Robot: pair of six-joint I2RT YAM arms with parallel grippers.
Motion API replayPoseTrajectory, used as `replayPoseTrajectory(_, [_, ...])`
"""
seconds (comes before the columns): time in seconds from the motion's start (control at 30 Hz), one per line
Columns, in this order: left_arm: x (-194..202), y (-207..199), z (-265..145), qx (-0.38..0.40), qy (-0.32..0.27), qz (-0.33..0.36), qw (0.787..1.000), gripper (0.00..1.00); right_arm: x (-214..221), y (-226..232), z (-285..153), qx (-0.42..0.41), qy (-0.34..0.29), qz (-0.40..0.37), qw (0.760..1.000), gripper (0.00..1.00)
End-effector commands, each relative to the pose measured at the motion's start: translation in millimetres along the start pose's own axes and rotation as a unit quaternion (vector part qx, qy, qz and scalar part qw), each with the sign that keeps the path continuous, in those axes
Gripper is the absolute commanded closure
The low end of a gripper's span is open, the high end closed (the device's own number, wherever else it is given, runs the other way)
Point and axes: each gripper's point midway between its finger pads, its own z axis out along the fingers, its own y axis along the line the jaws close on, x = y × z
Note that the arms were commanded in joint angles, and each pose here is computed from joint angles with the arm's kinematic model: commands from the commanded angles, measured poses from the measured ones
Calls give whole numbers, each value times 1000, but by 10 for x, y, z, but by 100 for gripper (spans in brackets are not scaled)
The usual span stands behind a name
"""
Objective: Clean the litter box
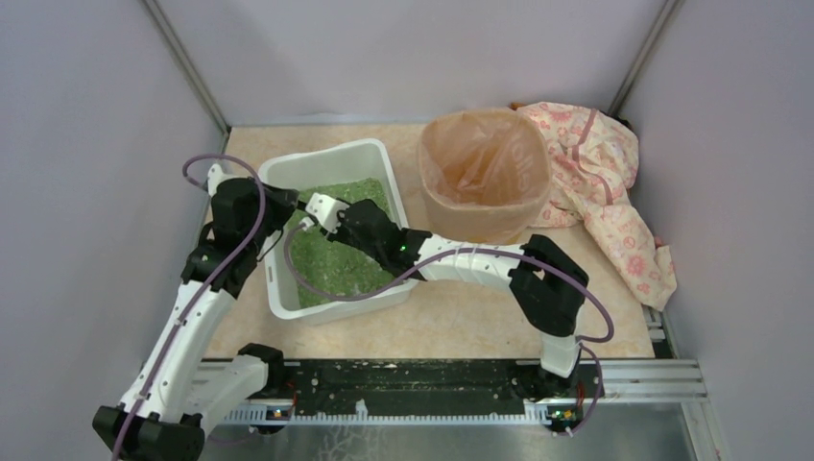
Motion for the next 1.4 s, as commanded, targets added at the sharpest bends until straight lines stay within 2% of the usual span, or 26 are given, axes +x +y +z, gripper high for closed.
replayPoseTrajectory(0.0, [-23, -108, -139, 19, 12, -11, 1000, 100, -194, -112, 32, 31, -29, -6, 999, 83])
replayPoseTrajectory(0.03, [-36, -96, -153, 17, 9, -11, 1000, 100, -213, -99, 22, 26, -31, -3, 999, 100])
replayPoseTrajectory(0.07, [-44, -85, -158, 15, 7, -11, 1000, 100, -216, -82, 11, 20, -31, 0, 999, 100])
replayPoseTrajectory(0.1, [-59, -68, -167, 11, 2, -11, 1000, 95, -244, -62, -11, 11, -34, 5, 999, 100])
replayPoseTrajectory(0.17, [-101, -40, -191, 7, -9, -10, 1000, 77, -271, -30, -53, -3, -37, 10, 999, 100])
replayPoseTrajectory(0.23, [-131, -22, -205, 6, -16, 4, 1000, 49, -299, -3, -112, -21, -39, 15, 999, 100])
replayPoseTrajectory(0.33, [-169, -23, -241, 16, -23, 53, 998, 14, -331, 9, -223, -74, -40, 23, 996, 100])
replayPoseTrajectory(0.4, [-169, -138, -271, 66, -25, 132, 989, 2, -381, -24, -311, -113, -52, 34, 992, 100])
replayPoseTrajectory(0.5, [-119, -186, -349, 116, -29, 211, 970, 1, -361, -71, -424, -170, -52, 40, 983, 100])
replayPoseTrajectory(0.67, [-116, -223, -608, 173, -49, 276, 944, 1, -374, -194, -571, -245, -56, 47, 967, 100])
replayPoseTrajectory(0.8, [44, -390, -867, 264, -36, 310, 913, 1, -506, -179, -807, -349, -88, 58, 931, 100])
replayPoseTrajectory(0.97, [167, -605, -1249, 378, -50, 331, 863, 2, -461, 77, -1024, -460, -65, 48, 884, 100])
replayPoseTrajectory(1.03, [221, -635, -1320, 398, -42, 341, 850, 7, -461, 135, -1068, -478, -57, 47, 875, 100])
replayPoseTrajectory(1.3, [378, -850, -1602, 492, -20, 361, 792, 7, -406, 403, -1178, -515, -30, 17, 857, 100])
replayPoseTrajectory(1.37, [409, -850, -1592, 495, -10, 364, 789, 11, -409, 429, -1202, -519, -28, 13, 854, 100])
